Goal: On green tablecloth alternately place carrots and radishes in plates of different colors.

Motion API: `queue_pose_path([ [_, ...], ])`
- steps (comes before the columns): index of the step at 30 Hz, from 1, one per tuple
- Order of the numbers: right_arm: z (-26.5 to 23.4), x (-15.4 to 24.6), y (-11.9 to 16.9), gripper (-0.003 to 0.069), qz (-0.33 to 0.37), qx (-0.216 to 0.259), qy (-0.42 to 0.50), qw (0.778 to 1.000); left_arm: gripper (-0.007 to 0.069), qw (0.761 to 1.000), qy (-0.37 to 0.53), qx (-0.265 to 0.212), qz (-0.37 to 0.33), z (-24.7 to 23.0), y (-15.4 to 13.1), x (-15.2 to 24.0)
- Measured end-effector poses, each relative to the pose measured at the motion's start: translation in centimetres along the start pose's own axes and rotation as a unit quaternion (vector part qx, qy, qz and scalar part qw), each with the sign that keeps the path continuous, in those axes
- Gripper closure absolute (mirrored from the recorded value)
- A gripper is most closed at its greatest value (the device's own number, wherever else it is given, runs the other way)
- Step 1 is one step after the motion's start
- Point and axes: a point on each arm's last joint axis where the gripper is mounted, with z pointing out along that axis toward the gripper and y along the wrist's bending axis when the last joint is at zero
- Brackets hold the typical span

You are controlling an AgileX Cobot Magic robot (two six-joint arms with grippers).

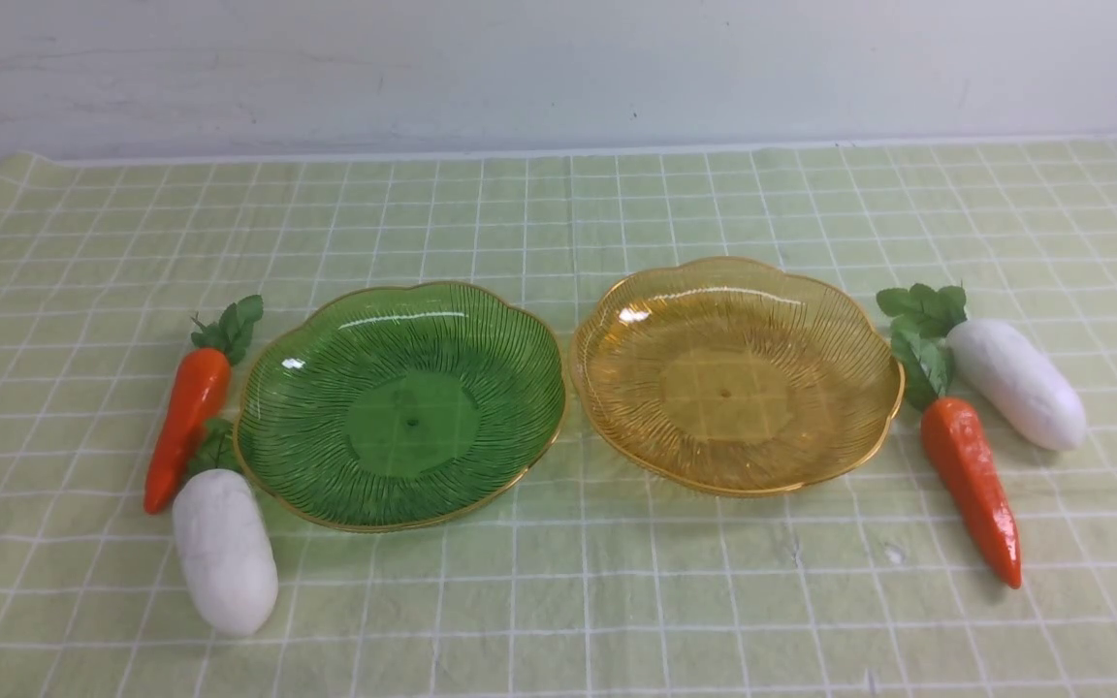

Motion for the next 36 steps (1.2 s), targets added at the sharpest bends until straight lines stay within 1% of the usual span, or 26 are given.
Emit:
queue_pose_path([
  [6, 0.0, 0.0, 0.0, 0.0674, 0.001, 0.0, 0.0, 1.0, 0.0633, 1.0, 0.0, 0.002, -0.007, 0.0, 0.0, 0.0],
  [7, 0.0, 0.0, 0.0, 0.0674, 0.009, -0.002, 0.0, 1.0, 0.0633, 1.0, 0.0, 0.004, -0.02, 0.0, -0.1, 0.0],
  [9, 0.0, 0.0, 0.2, 0.0674, 0.056, -0.011, 0.0, 0.998, 0.0633, 0.996, 0.001, 0.019, -0.082, 0.0, -0.3, 0.0],
  [10, 0.0, -0.1, 0.4, 0.0674, 0.101, -0.02, -0.001, 0.995, 0.0633, 0.987, 0.004, 0.037, -0.156, 0.0, -0.7, 0.0],
  [12, 0.0, -0.1, 0.7, 0.0674, 0.192, -0.036, 0.001, 0.981, 0.0633, 0.962, 0.011, 0.064, -0.266, -0.1, -1.2, -0.1],
  [13, 0.0, -0.1, 0.9, 0.0674, 0.266, -0.05, 0.003, 0.963, 0.0633, 0.939, 0.017, 0.082, -0.334, -0.1, -1.5, -0.2],
  [14, 0.0, -0.1, 1.1, 0.0674, 0.306, -0.058, 0.004, 0.95, 0.0633, 0.918, 0.021, 0.095, -0.383, -0.2, -1.7, -0.3],
  [15, 0.0, -0.2, 1.2, 0.0674, 0.346, -0.066, 0.006, 0.936, 0.0633, 0.903, 0.025, 0.105, -0.416, -0.2, -1.9, -0.3],
  [17, 0.0, -0.2, 1.3, 0.0674, 0.39, -0.076, 0.008, 0.918, 0.0633, 0.879, 0.028, 0.121, -0.461, -0.2, -2.2, -0.5],
  [18, -0.1, -0.3, 1.4, 0.0674, 0.41, -0.08, 0.007, 0.909, 0.0633, 0.871, 0.026, 0.126, -0.474, -0.3, -2.2, -0.6],
  [20, -0.1, -0.4, 1.4, 0.0674, 0.425, -0.084, 0.005, 0.901, 0.0633, 0.864, 0.018, 0.13, -0.486, -0.3, -2.2, -0.8],
  [23, -0.1, -0.5, 1.4, 0.0674, 0.432, -0.086, 0.002, 0.898, 0.0633, 0.859, 0.017, 0.137, -0.493, -0.3, -2.3, -0.9],
  [25, -0.2, -0.7, 1.5, 0.0674, 0.411, -0.089, 0.001, 0.907, 0.0633, 0.861, 0.017, 0.144, -0.487, -0.5, -2.4, -1.2],
  [26, -0.2, -0.7, 1.5, 0.0674, 0.411, -0.087, 0.002, 0.907, 0.0633, 0.862, 0.018, 0.145, -0.486, -0.5, -2.4, -1.2],
  [27, -0.5, -1.6, 1.5, 0.0674, 0.381, -0.096, -0.007, 0.92, 0.0633, 0.874, 0.013, 0.158, -0.46, -1.1, -2.6, -2.3],
  [28, -0.6, -1.8, 1.5, 0.0674, 0.377, -0.098, -0.009, 0.921, 0.0633, 0.875, 0.012, 0.16, -0.456, -1.2, -2.6, -2.4],
  [29, -1.2, -3.4, 1.5, 0.0674, 0.346, -0.107, -0.031, 0.932, 0.0633, 0.887, 0.002, 0.173, -0.427, -1.9, -2.8, -3.8],
  [31, -2.2, -6.2, 1.3, 0.0674, 0.28, -0.105, -0.064, 0.952, 0.0633, 0.903, 0.013, 0.175, -0.393, -2.5, -3.0, -5.5],
  [32, -2.2, -7.0, 1.3, 0.0674, 0.258, -0.1, -0.058, 0.959, 0.0633, 0.909, 0.027, 0.173, -0.378, -2.6, -3.1, -6.0],
  [33, -2.0, -7.9, 1.2, 0.0674, 0.222, -0.091, -0.03, 0.97, 0.0633, 0.917, 0.058, 0.166, -0.358, -2.5, -3.2, -6.6],
  [34, -1.9, -8.0, 1.2, 0.0674, 0.212, -0.087, -0.025, 0.973, 0.0633, 0.921, 0.07, 0.161, -0.348, -2.4, -3.2, -6.8],
  [36, -0.8, -8.8, 1.1, 0.0674, 0.174, -0.07, 0.045, 0.981, 0.0633, 0.931, 0.136, 0.14, -0.309, -1.8, -3.2, -7.5],
])
